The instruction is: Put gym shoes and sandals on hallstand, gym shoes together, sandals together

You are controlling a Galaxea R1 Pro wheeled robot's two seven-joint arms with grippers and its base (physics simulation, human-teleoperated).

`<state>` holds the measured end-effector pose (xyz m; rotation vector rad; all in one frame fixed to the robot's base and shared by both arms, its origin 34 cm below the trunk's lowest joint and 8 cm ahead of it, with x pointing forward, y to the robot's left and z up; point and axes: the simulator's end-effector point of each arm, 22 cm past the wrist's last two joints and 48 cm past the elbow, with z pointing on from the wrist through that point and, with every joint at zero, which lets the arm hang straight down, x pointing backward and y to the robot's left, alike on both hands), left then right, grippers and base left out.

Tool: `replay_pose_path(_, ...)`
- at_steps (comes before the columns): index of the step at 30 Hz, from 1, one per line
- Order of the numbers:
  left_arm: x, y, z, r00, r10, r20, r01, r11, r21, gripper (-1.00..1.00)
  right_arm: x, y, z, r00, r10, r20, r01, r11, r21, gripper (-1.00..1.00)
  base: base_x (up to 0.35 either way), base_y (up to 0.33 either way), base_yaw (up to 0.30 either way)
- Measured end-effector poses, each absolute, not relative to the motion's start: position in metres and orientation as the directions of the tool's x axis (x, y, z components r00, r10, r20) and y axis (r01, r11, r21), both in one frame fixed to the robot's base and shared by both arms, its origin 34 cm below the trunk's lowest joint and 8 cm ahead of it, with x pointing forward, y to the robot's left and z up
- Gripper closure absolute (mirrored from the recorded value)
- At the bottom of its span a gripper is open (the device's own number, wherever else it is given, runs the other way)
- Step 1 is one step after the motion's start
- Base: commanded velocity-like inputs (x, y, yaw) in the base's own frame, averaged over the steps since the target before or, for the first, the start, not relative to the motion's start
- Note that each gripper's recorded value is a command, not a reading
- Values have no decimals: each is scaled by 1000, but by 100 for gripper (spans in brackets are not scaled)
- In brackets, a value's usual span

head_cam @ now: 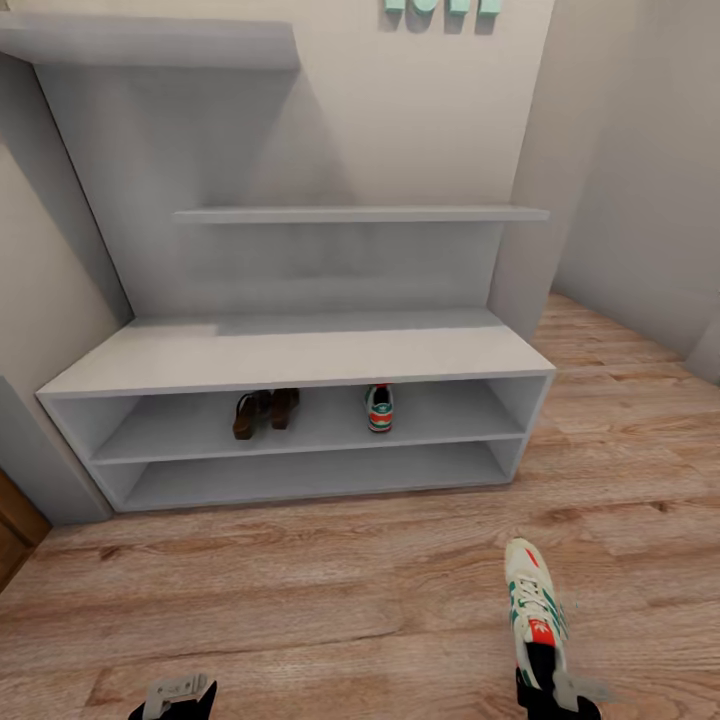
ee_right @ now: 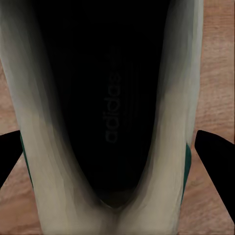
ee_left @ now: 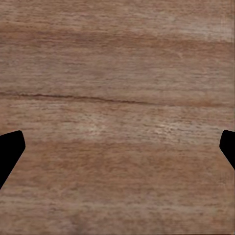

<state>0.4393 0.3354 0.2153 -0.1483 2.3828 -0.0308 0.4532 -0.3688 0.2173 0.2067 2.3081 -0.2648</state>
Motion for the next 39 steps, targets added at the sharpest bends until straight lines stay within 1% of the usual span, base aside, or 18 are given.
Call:
replay_pose_path(3,439,334,215,-724,-111,-681,-92,994,-64,-100,469,-351,218,-693,76,-717,213,972,-102,100,0,0,0)
replay_pose_path(5,439,334,215,-725,-108,-681,-89,994,-63,-100,496,-337,226,-706,79,-704,191,978,-81,100,0,0,0)
replay_pose_path(6,439,334,215,-725,-106,-680,-87,994,-62,-100,512,-325,230,-757,87,-647,168,984,-64,100,0,0,0)
replay_pose_path(7,439,334,215,-725,-106,-681,-87,994,-62,-100,539,-319,250,-731,77,-678,154,987,-53,100,0,0,0)
replay_pose_path(12,439,334,215,-726,-103,-680,-84,995,-62,-100,582,-304,290,-761,71,-645,118,993,-30,100,0,0,0)
replay_pose_path(15,439,331,215,-727,-102,-679,-76,995,-68,-100,630,-300,327,-757,70,-650,109,994,-19,100,0,0,0)
replay_pose_path(18,439,324,215,-728,-101,-678,-54,994,-90,-100,656,-297,349,-769,71,-635,104,994,-15,100,0,0,0)
replay_pose_path(22,440,317,216,-728,-101,-678,-31,993,-115,-100,675,-289,366,-777,74,-625,98,995,-4,100,0,0,0)
replay_pose_path(29,441,313,217,-727,-101,-679,-15,991,-131,-100,705,-253,396,-774,79,-628,73,997,36,100,0,0,0)
replay_pose_path(39,442,307,219,-726,-94,-681,10,989,-147,-100,705,-260,396,-780,80,-620,106,994,-6,100,0,0,0)
